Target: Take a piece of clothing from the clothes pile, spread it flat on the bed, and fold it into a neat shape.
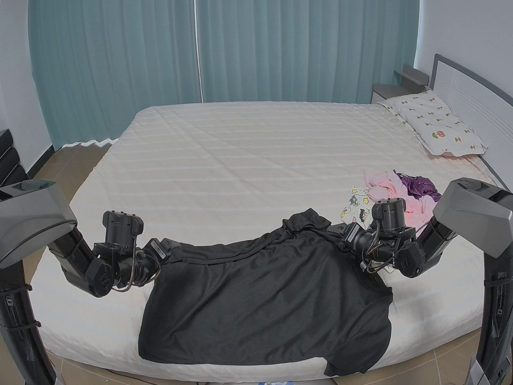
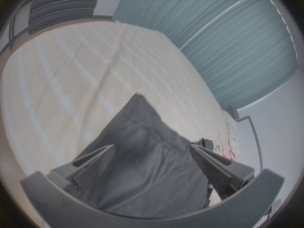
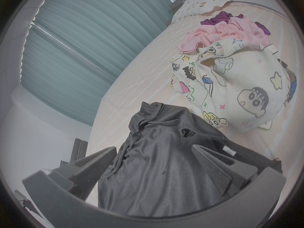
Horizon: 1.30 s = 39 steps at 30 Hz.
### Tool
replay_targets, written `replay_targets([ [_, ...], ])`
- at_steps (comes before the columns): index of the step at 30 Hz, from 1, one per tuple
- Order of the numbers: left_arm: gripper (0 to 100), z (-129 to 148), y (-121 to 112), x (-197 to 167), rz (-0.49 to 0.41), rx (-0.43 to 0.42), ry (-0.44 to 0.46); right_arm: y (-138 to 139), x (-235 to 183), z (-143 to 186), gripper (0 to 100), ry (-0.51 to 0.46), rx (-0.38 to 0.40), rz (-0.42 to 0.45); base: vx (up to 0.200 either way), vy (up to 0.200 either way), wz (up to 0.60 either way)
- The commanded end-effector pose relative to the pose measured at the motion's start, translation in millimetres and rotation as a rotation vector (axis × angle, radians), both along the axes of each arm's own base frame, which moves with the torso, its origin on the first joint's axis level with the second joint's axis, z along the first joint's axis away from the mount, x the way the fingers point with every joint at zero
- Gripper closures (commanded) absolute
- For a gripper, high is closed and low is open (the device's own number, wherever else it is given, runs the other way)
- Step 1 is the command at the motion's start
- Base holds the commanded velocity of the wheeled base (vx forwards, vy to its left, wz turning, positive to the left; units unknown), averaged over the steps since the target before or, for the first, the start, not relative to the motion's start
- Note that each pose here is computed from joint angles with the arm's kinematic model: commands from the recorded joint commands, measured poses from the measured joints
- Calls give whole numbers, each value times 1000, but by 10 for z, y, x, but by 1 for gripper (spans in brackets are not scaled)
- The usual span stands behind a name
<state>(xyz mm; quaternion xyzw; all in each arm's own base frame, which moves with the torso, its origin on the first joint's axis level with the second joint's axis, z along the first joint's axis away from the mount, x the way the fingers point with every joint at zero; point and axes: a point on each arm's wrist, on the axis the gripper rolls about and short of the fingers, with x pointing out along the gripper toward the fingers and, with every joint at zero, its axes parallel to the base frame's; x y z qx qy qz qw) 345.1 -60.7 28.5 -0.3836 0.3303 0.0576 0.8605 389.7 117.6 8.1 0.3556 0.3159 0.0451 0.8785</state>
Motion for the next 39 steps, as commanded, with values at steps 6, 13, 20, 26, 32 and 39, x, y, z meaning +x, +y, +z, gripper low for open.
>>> replay_targets([
  [6, 0, -402, 160, 671, 4, 95, 78, 8, -33, -56, 0, 14, -11, -9, 0, 0, 0],
  [13, 0, -469, 104, 717, -7, 98, 89, 9, -30, -53, 0, 12, -11, -8, 0, 0, 0],
  [20, 0, -484, 41, 706, -31, 111, 93, 17, -23, -58, 0, 11, -13, -7, 0, 0, 0],
  [26, 100, -548, 42, 760, -32, 166, 93, 16, -4, -57, 0, 12, -14, -6, 0, 0, 0],
  [32, 100, -457, 67, 895, 18, 183, 41, 50, 105, -89, 0, -7, -10, -5, 0, 0, 0],
  [39, 100, -346, 78, 990, 60, 200, -7, 136, 370, -103, 0, -26, -7, -4, 0, 0, 0],
])
